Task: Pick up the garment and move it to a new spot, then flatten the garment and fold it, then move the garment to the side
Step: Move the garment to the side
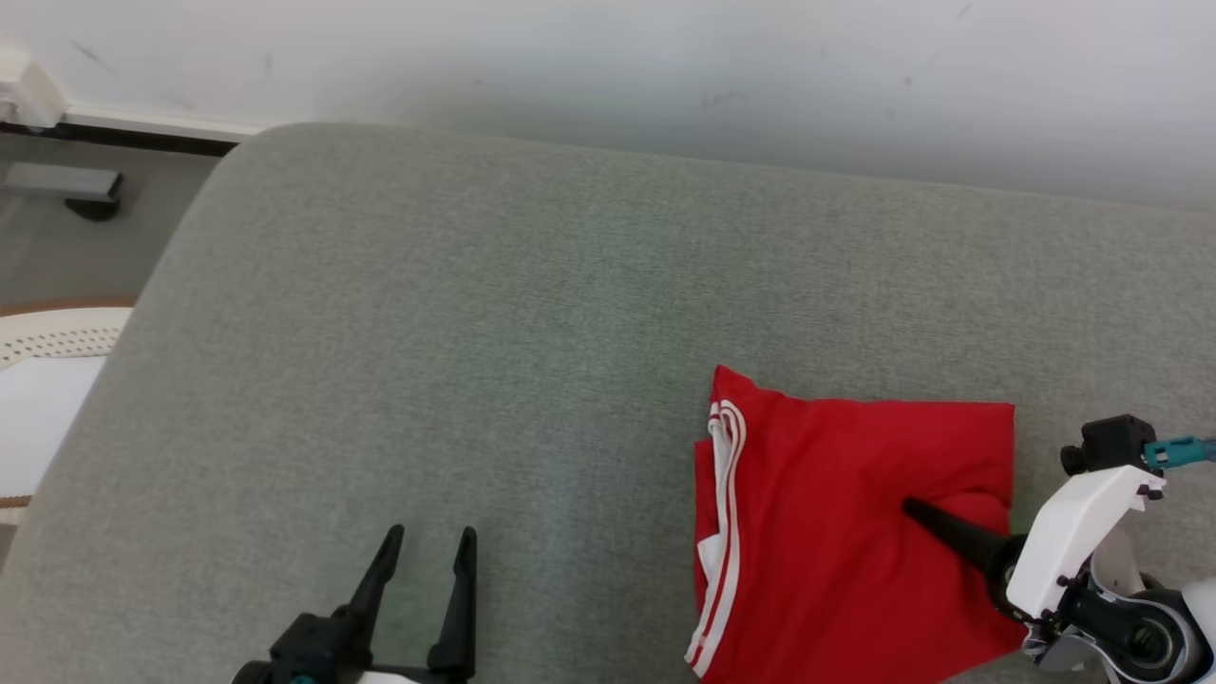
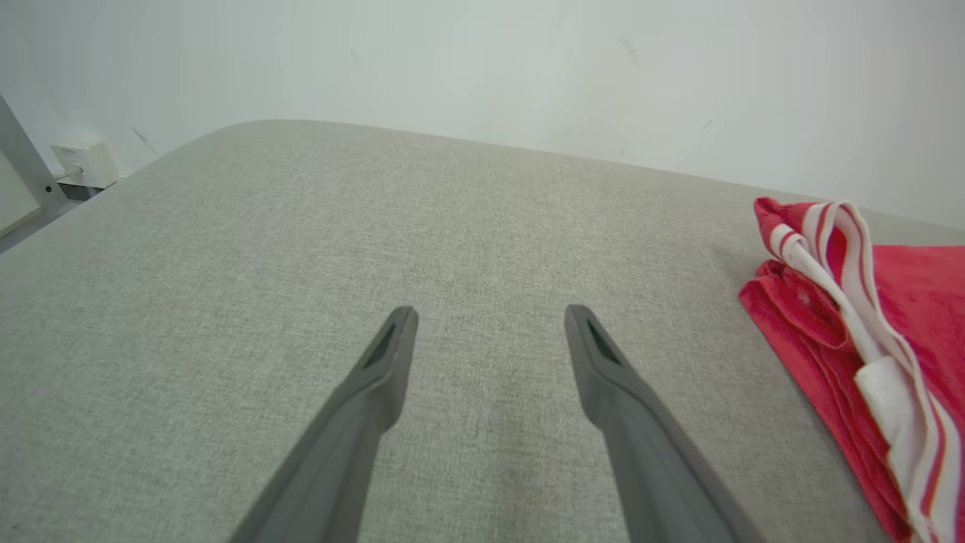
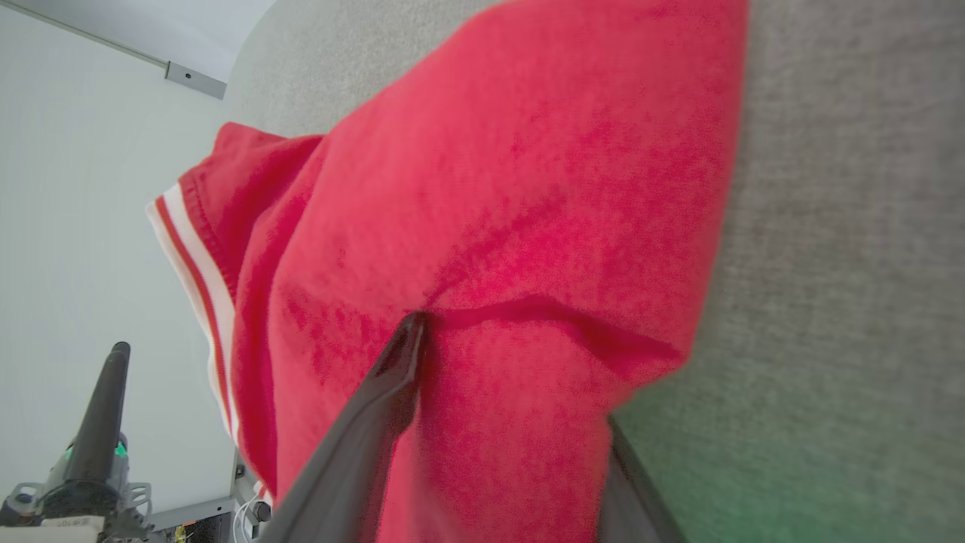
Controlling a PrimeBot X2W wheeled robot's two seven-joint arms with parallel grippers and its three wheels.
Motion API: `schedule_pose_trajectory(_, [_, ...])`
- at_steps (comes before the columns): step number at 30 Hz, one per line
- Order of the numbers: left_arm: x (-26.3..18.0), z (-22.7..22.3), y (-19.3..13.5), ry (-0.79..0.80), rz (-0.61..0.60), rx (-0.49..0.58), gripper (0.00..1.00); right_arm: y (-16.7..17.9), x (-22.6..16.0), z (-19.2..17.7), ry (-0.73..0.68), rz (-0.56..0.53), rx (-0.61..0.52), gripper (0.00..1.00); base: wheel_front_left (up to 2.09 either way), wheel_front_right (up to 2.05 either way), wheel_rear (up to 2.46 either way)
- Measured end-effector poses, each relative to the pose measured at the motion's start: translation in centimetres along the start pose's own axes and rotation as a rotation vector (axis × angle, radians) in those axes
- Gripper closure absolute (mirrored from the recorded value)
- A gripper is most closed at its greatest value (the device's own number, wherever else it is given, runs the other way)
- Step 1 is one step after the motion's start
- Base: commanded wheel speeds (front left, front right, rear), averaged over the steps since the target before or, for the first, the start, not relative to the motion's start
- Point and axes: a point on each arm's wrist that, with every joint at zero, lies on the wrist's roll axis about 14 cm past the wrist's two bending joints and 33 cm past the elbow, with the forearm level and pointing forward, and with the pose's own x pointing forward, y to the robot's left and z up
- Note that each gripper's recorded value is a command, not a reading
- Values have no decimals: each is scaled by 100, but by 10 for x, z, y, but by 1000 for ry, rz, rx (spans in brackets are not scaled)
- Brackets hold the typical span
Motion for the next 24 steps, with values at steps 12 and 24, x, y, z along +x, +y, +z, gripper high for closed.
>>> schedule_pose_trajectory(12, [28, -3, -46, -2, -160, 15, 0, -53, -86, 97, -286, -370, -489, 100, 0, 0, 0])
schedule_pose_trajectory(24, [63, -22, -87, 33, -292, 17, 0, -119, -158, 188, -415, -695, -621, 100, 0, 0, 0])
